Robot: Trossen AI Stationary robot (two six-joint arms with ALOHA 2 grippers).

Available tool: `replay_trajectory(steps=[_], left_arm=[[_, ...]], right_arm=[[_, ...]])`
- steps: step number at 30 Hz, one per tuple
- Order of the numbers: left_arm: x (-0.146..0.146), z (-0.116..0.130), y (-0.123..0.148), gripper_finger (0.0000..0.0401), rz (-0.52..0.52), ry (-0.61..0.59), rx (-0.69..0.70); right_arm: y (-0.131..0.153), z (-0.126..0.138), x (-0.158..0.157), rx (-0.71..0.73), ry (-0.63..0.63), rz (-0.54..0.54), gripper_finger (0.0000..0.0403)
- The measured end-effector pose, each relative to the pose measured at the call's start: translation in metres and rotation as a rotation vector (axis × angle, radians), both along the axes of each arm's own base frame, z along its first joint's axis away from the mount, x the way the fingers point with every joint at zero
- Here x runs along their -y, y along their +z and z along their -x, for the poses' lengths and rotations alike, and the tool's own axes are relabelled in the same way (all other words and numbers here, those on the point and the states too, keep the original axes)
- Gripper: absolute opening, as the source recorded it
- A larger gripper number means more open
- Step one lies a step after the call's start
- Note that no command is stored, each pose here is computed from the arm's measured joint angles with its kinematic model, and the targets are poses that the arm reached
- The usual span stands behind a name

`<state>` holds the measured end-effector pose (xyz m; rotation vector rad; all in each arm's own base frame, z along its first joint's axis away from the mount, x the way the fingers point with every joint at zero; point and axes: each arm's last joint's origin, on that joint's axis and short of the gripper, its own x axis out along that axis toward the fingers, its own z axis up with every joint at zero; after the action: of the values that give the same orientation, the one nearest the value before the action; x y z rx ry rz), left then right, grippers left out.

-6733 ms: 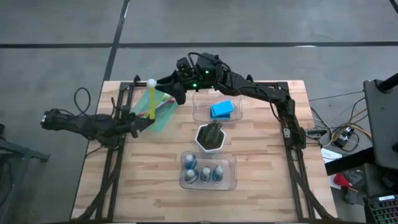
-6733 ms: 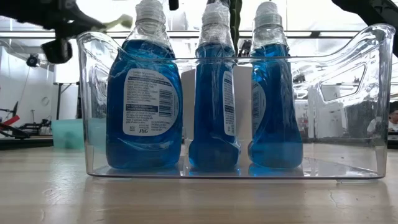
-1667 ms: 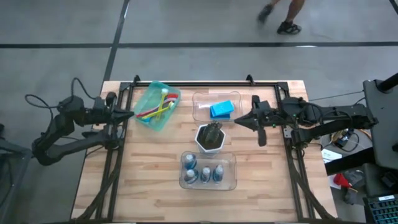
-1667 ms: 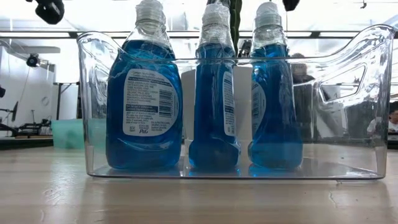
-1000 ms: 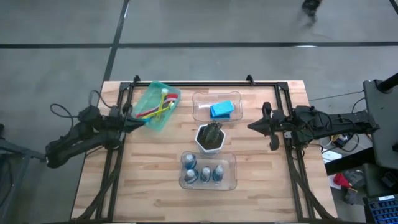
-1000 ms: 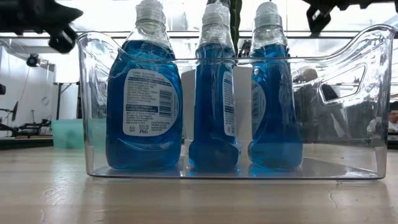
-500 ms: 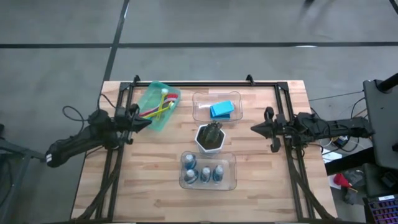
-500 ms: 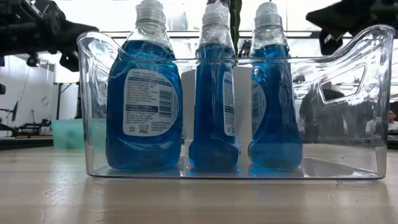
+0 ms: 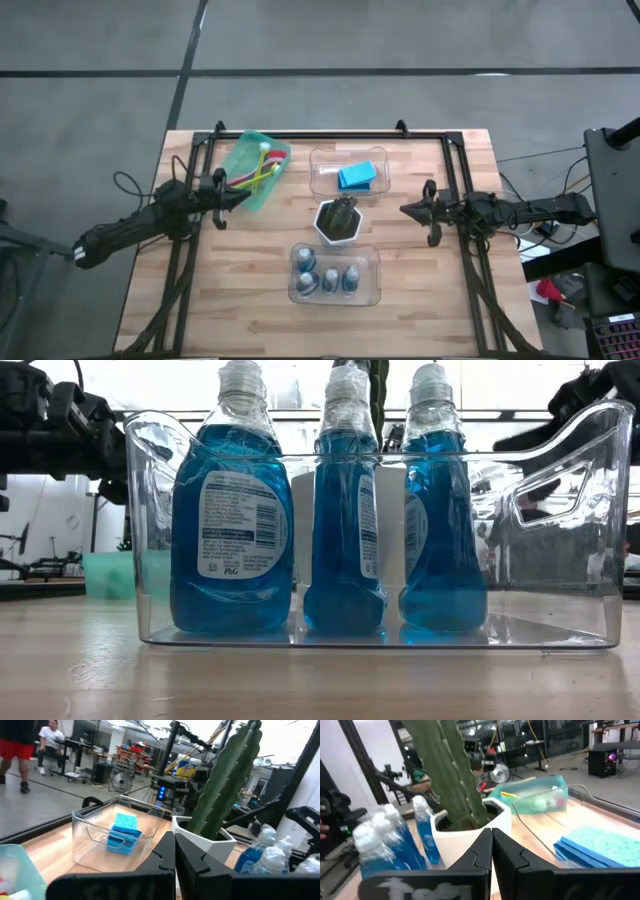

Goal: Pick & Place Kitchen Sink Supplies
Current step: Return to Home Position

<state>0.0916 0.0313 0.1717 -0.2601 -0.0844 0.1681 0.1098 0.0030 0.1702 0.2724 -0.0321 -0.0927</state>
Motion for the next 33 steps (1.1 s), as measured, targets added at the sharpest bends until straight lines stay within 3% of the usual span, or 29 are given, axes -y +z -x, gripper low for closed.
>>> replay_trajectory(steps=[7,14,17,33], left_arm=[[0.000,0.000,0.000,0.0000,0.013,0.004,0.000],[-0.001,-0.001,-0.003,0.0000,0.090,0.001,-0.014],[-0.001,-0.001,-0.003,0.0000,0.133,-0.001,-0.010],[-0.001,-0.001,-0.004,0.0000,0.138,-0.005,-0.017]], right_arm=[[-0.004,0.001,0.001,-0.048,-0.020,0.036,0.0009],[-0.016,0.002,0.001,-0.168,-0.014,0.080,0.0009],[-0.016,0.002,0.001,-0.174,-0.014,0.078,0.0009],[-0.017,0.001,0.000,-0.178,-0.011,0.077,0.0009]])
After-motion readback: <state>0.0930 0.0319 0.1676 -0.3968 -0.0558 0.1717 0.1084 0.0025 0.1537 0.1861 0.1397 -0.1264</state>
